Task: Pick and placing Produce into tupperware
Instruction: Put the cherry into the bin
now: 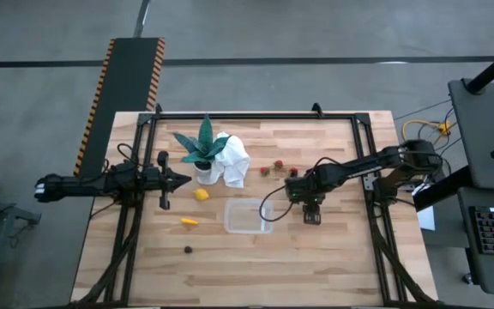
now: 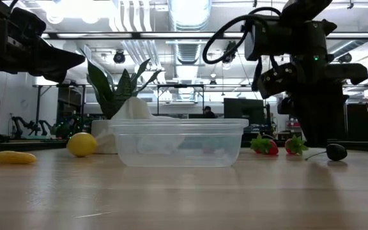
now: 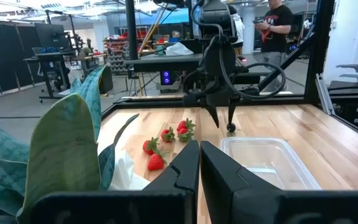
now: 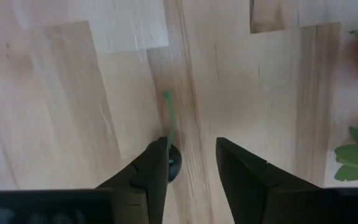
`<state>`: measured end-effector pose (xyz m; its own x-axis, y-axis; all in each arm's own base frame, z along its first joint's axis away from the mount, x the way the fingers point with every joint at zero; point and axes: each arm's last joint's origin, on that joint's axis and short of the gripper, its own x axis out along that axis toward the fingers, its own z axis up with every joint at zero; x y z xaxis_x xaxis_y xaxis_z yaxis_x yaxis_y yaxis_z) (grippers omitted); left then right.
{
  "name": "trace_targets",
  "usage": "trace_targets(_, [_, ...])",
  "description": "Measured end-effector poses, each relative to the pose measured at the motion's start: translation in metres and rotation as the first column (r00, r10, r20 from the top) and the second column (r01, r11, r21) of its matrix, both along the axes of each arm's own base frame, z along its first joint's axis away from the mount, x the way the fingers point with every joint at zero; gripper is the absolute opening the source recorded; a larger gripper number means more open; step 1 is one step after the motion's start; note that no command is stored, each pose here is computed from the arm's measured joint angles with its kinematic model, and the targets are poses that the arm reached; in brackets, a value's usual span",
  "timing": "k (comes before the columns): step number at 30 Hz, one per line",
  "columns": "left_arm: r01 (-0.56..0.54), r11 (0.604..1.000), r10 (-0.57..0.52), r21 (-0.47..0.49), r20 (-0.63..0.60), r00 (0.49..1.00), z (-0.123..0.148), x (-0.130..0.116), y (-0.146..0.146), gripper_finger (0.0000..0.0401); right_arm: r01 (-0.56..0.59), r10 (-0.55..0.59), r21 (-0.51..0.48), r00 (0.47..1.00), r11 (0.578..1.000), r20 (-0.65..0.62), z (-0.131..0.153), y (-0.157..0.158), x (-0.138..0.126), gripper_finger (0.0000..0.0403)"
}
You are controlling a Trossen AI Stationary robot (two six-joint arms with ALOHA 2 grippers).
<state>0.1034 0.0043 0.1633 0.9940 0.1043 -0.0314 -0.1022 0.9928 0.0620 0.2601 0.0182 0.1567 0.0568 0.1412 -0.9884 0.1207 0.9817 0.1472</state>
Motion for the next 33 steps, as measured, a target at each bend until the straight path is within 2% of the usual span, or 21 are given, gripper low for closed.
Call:
trace_targets(4, [0.0, 1.0, 0.0, 0.0, -0.011, 1.0, -0.001, 0.001, 0.0, 0.0, 0.0, 0.0, 0.005, 1.0, 1.0, 0.003, -0.003, 0.0, 0.002, 0.013])
trace_targets(10, [0.0, 1.0, 0.0, 0.0, -0.027, 1.0, -0.002, 0.002, 0.0, 0.0, -0.007, 0.006, 0.084, 1.0, 0.996, 0.011, -0.007, 0.003, 0.006, 0.0125])
trace_targets(22, [0.0, 1.0, 0.0, -0.001, -0.064, 0.998, -0.005, 0.004, 0.0, 0.0, -0.023, 0.017, 0.074, 0.997, 0.997, 0.079, -0.006, 0.004, 0.012, 0.0126])
trace_targets(33, [0.0, 1.0, 0.0, -0.001, -0.066, 0.998, -0.006, 0.004, 0.0, 0.0, -0.044, 0.038, 0.069, 0.995, 0.997, 0.09, -0.007, 0.004, 0.013, 0.0123])
